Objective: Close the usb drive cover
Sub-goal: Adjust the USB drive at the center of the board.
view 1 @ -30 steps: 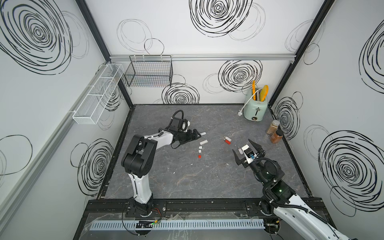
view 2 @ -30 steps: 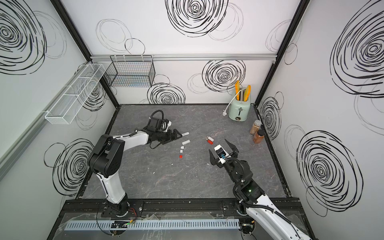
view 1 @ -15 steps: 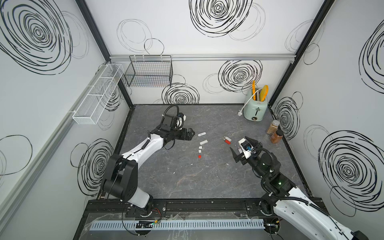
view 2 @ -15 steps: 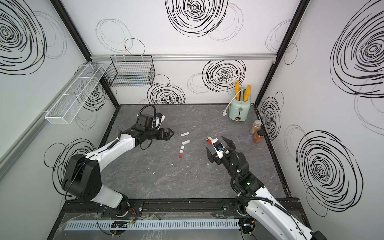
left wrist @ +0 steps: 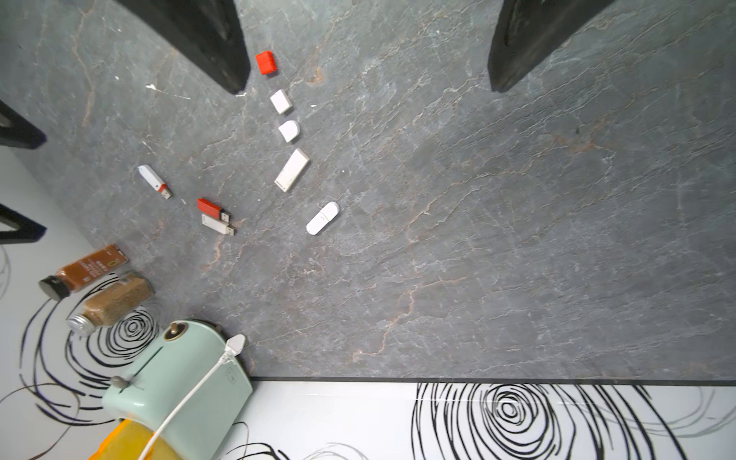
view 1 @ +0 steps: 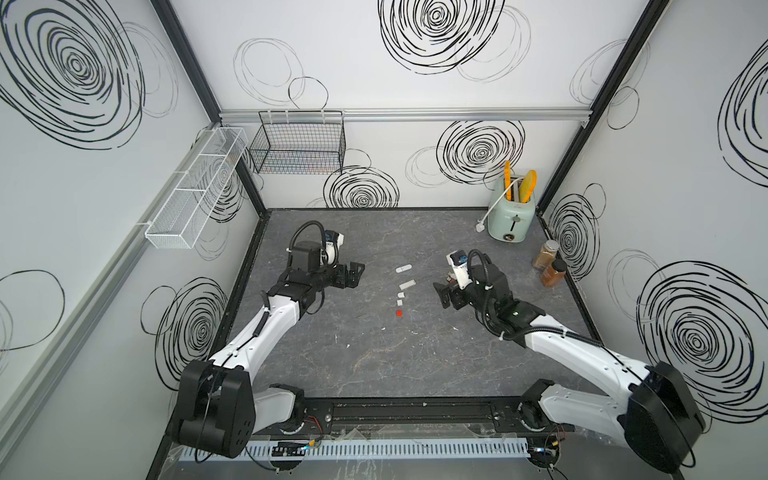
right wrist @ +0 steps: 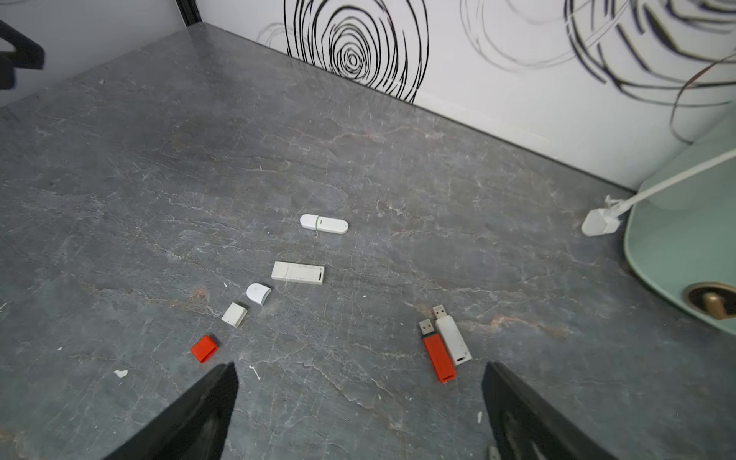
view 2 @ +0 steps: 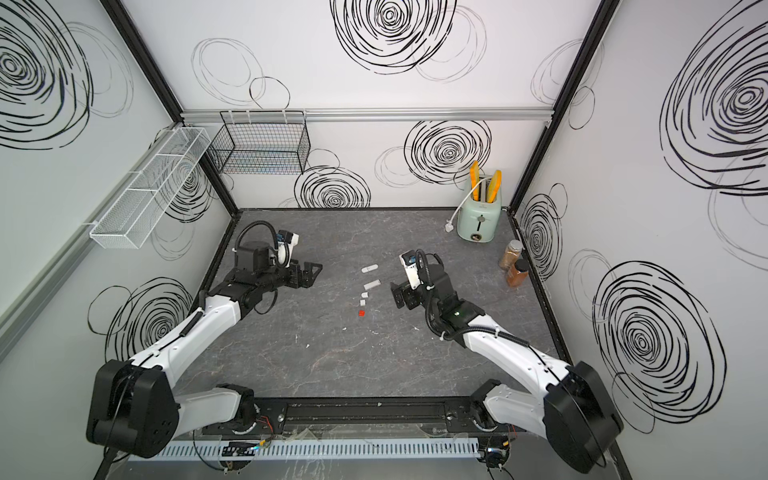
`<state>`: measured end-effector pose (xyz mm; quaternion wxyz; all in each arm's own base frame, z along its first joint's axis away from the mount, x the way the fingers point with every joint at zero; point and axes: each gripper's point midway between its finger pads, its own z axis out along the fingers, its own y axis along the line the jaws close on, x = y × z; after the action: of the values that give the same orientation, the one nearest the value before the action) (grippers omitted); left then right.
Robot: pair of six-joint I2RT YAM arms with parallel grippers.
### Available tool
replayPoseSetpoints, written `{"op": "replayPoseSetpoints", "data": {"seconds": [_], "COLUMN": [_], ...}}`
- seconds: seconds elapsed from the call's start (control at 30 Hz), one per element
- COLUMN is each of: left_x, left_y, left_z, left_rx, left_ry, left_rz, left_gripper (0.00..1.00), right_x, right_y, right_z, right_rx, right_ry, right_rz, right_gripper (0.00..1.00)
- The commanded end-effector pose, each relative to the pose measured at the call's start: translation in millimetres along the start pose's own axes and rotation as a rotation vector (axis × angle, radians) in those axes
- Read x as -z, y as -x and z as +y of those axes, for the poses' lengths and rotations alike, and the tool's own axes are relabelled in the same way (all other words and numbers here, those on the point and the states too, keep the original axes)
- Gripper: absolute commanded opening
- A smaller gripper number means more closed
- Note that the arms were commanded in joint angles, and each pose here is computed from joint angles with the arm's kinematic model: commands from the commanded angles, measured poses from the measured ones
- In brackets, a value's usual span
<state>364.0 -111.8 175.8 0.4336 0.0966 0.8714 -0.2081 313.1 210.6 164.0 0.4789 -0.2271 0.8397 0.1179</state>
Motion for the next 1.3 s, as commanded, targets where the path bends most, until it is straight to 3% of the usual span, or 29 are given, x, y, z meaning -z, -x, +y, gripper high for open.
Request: {"op": "replayPoseSetpoints", "data": {"seconds": [0.0,0.4,0.77,1.27], "left_x": [10.9,13.8,10.4,11.1], "left_y": [7.8,-8.0,-17.0,-16.3], "left_z": [9.5,13.8,13.3,13.0], "left_rx": [-0.059,-0.114,-0.112,-0.126], "left_ry": [0.028,0.028,0.02,0.026], "left_rz": [-0.075,-0.061,-0.041,-0.05], "left_gripper": [0.98,0.98,0.98,0.98], "right_x": [-21.4,-102.3,-136.8,-158.4], "right_y": [-2.9,-54.1,-77.0,-78.9], "right_z": [12.5,23.6,27.3,24.5], "right_rx": [-0.054,-0.042,-0.062,-0.085], "right_ry": [0.02,-0.009,-0.019,-0.04], "right_rz": [0.034,0.237,0.314,0.335], "right_gripper": [0.99,0.99,0.99,0.99]}}
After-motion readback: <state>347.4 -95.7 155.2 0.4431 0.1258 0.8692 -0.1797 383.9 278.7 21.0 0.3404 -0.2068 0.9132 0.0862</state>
